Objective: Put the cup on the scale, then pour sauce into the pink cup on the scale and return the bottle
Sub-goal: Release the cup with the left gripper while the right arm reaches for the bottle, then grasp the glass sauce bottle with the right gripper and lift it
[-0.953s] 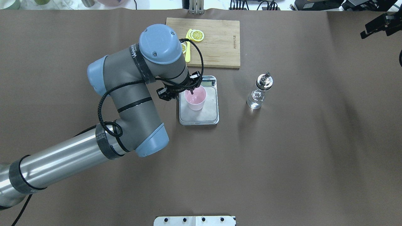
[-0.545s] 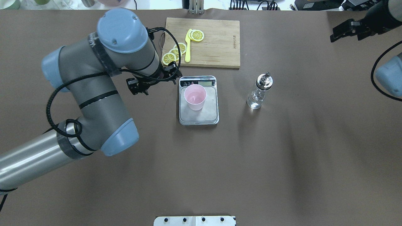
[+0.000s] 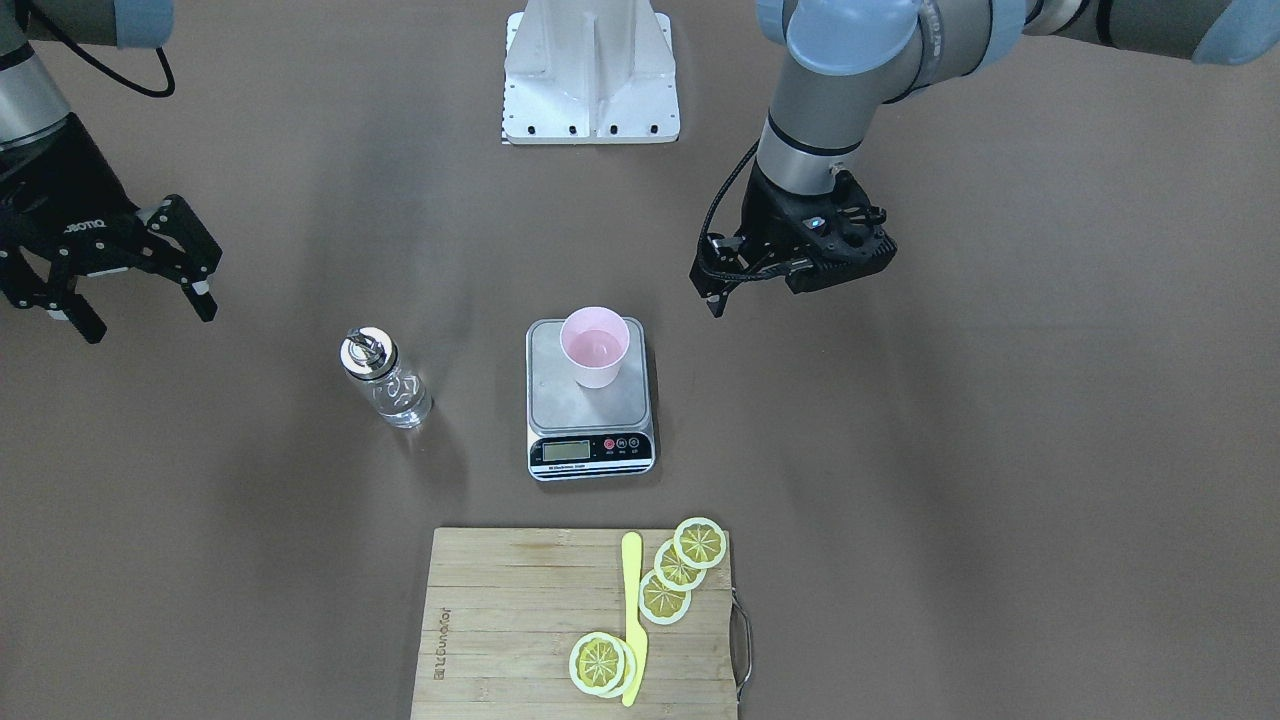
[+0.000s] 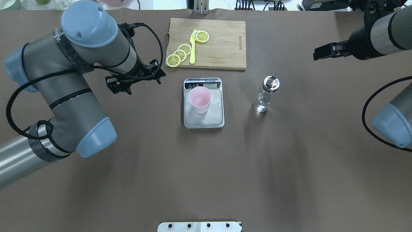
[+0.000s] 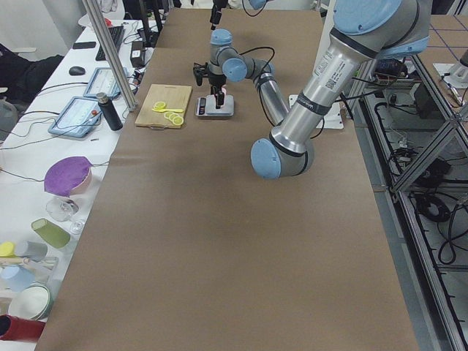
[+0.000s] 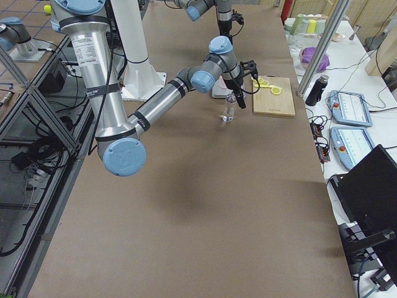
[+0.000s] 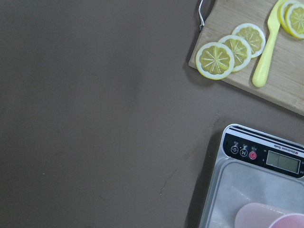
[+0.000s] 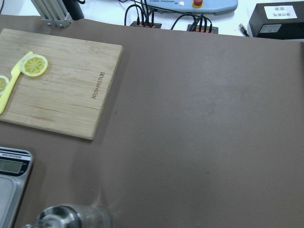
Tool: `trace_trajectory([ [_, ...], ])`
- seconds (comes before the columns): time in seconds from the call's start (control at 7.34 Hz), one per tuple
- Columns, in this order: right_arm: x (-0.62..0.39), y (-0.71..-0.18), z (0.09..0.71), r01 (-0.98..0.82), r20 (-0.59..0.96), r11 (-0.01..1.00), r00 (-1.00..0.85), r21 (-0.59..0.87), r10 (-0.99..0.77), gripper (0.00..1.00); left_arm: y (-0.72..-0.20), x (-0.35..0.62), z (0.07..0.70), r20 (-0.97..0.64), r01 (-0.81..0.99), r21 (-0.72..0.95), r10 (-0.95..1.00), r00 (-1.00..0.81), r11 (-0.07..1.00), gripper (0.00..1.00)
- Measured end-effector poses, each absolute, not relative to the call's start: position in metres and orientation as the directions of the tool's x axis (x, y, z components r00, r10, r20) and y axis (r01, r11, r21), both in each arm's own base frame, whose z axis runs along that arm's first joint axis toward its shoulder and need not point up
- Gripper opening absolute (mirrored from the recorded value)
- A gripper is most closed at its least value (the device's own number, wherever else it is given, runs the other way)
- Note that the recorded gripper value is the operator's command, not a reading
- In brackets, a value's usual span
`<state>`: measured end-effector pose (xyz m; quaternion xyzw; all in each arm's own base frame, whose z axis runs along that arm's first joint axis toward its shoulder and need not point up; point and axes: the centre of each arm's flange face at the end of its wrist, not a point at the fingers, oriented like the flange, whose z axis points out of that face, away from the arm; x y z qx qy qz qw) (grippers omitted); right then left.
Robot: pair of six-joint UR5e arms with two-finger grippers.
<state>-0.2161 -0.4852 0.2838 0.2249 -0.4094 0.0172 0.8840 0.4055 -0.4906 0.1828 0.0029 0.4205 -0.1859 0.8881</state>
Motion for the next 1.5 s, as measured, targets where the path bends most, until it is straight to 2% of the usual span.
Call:
trace_trajectory([
  [0.41, -0.299, -0.4, 0.249, -0.324, 0.764, 0.866, 0.637, 0.381, -0.098, 1.0, -0.487, 0.394, 0.199, -0.743, 0.324, -0.137, -0.313, 0.591, 0.936, 0.98],
  [0.68, -0.352, -0.356, 0.259, -0.349, 0.719, 0.817, 0.686, 0.459, -0.111, 1.0, -0.487, 0.394, 0.203, -0.74, 0.322, -0.132, -0.309, 0.597, 0.938, 0.98],
  [1.09, -0.413, -0.334, 0.298, -0.364, 0.644, 0.73, 0.753, 0.579, -0.135, 1.0, -0.488, 0.396, 0.208, -0.734, 0.324, -0.13, -0.31, 0.604, 0.937, 0.98],
  [1.5, -0.441, -0.336, 0.351, -0.39, 0.626, 0.674, 0.767, 0.627, -0.139, 1.0, -0.489, 0.4, 0.212, -0.727, 0.324, -0.131, -0.313, 0.611, 0.937, 0.98],
])
